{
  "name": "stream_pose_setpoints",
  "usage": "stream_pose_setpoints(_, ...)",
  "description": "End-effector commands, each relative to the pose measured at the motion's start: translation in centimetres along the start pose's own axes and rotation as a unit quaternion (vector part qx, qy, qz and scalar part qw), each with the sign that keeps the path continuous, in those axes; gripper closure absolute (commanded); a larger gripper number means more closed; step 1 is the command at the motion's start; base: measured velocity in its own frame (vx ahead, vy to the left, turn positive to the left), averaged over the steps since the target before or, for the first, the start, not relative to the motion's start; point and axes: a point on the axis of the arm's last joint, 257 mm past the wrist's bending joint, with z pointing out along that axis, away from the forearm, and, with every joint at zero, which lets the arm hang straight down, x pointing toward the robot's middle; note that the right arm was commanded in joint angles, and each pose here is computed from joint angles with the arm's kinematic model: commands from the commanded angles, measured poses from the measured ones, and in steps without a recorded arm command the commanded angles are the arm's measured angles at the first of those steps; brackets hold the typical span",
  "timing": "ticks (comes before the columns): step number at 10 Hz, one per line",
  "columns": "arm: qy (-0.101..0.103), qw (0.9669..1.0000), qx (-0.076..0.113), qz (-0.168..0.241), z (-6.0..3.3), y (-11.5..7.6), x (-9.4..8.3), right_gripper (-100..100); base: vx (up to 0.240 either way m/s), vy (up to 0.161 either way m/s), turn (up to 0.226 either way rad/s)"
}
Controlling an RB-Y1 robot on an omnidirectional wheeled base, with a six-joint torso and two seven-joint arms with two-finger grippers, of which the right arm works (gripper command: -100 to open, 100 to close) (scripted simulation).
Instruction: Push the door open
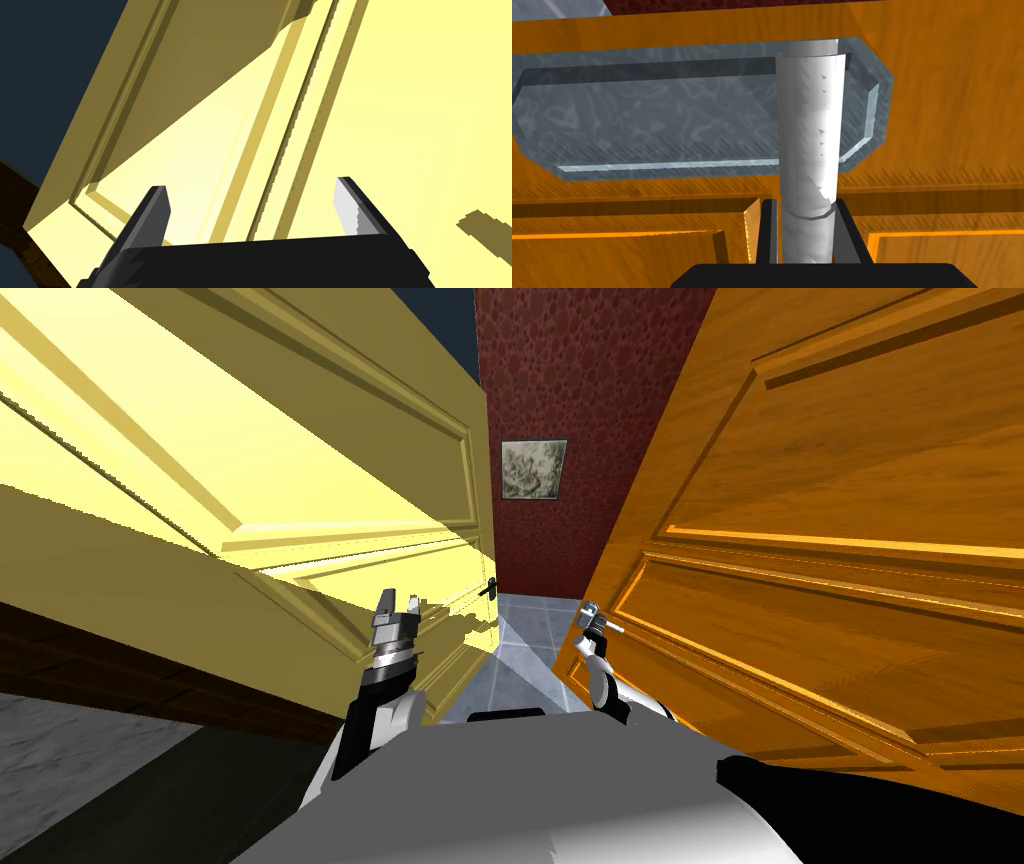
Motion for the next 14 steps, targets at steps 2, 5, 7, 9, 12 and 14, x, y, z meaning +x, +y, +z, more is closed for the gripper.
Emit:
stream_pose_setpoints(2,-0.027,0.9996,-0.011,-0.001,0.32,0.8,-1.2,100,0.132,-0.096,-0.004)
stream_pose_setpoints(5,-0.05,0.9986,-0.013,-0.001,0.1,0.9,-2.0,100,0.086,-0.085,0.004)
stream_pose_setpoints(7,-0.058,0.9982,-0.013,-0.001,0.01,0.9,-2.2,100,0.068,-0.058,0.0)
stream_pose_setpoints(9,-0.075,0.9971,-0.013,-0.001,-0.2,0.9,-2.8,100,0.085,-0.068,0.0)
stream_pose_setpoints(12,-0.075,0.9971,-0.013,-0.001,-0.2,0.9,-2.8,100,0.035,-0.028,-0.001)
stream_pose_setpoints(14,-0.098,0.9951,-0.011,-0.002,-0.57,0.9,-3.5,100,0.09,-0.066,-0.002)
